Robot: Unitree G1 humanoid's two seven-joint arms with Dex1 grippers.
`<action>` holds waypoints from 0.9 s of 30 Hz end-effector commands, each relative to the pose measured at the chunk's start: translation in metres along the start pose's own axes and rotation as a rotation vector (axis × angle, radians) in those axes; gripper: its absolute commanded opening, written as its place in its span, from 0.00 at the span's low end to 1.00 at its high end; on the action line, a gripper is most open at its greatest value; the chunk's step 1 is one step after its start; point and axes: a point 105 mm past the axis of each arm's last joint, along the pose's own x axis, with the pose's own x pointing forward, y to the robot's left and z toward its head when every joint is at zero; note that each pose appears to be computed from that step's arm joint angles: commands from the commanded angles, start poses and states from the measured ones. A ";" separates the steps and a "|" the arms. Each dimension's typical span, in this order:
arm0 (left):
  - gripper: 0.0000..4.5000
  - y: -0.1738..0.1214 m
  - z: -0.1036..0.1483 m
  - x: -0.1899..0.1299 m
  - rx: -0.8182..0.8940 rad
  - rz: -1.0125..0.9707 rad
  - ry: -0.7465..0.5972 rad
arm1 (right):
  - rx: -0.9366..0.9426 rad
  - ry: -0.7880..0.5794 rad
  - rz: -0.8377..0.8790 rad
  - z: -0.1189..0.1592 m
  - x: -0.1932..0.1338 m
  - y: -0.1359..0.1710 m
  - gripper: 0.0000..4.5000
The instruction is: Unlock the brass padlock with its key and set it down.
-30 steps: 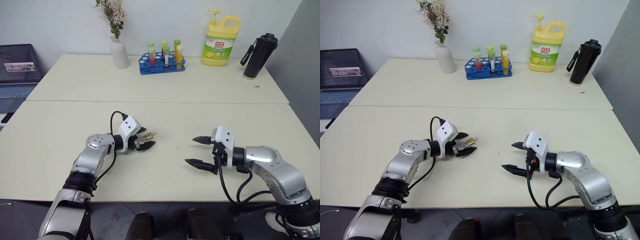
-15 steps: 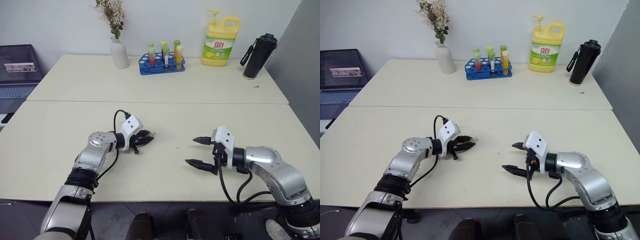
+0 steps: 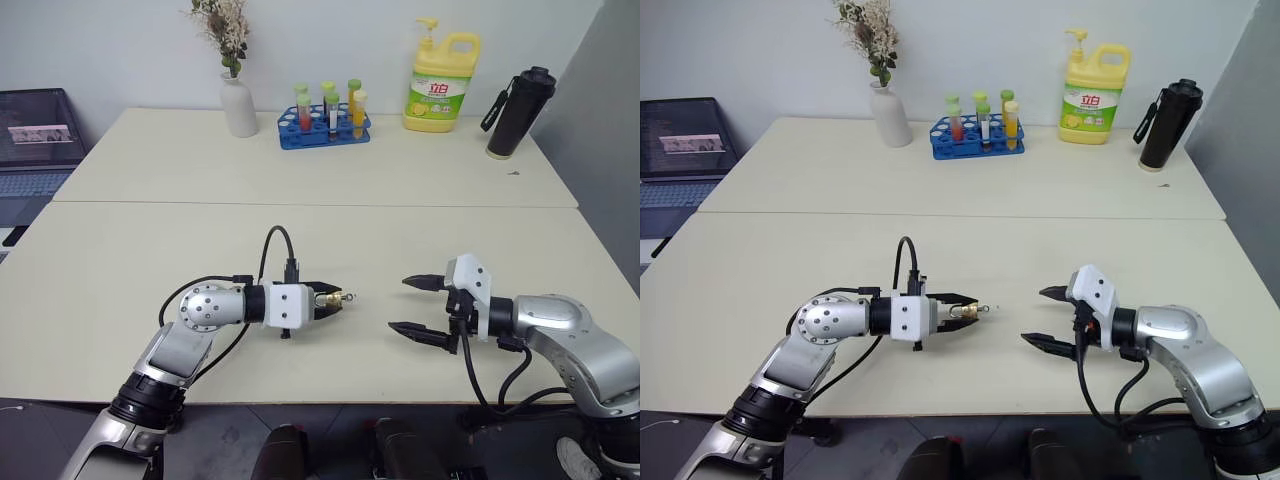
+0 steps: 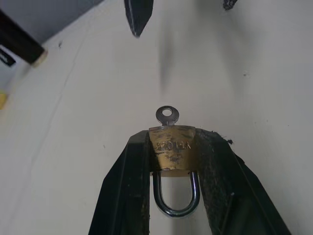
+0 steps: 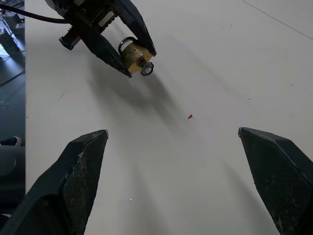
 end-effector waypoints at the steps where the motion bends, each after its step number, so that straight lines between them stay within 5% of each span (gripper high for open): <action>1: 0.22 0.000 0.017 0.001 0.295 -0.001 -0.081 | -0.048 -0.129 0.023 0.025 -0.001 0.007 1.00; 7: 0.22 0.009 0.033 0.001 0.531 0.104 -0.167 | 0.131 -0.120 0.104 0.021 0.014 0.013 1.00; 27: 0.22 0.013 0.038 -0.001 0.615 0.191 -0.181 | 0.318 -0.168 0.228 0.035 0.029 0.022 0.96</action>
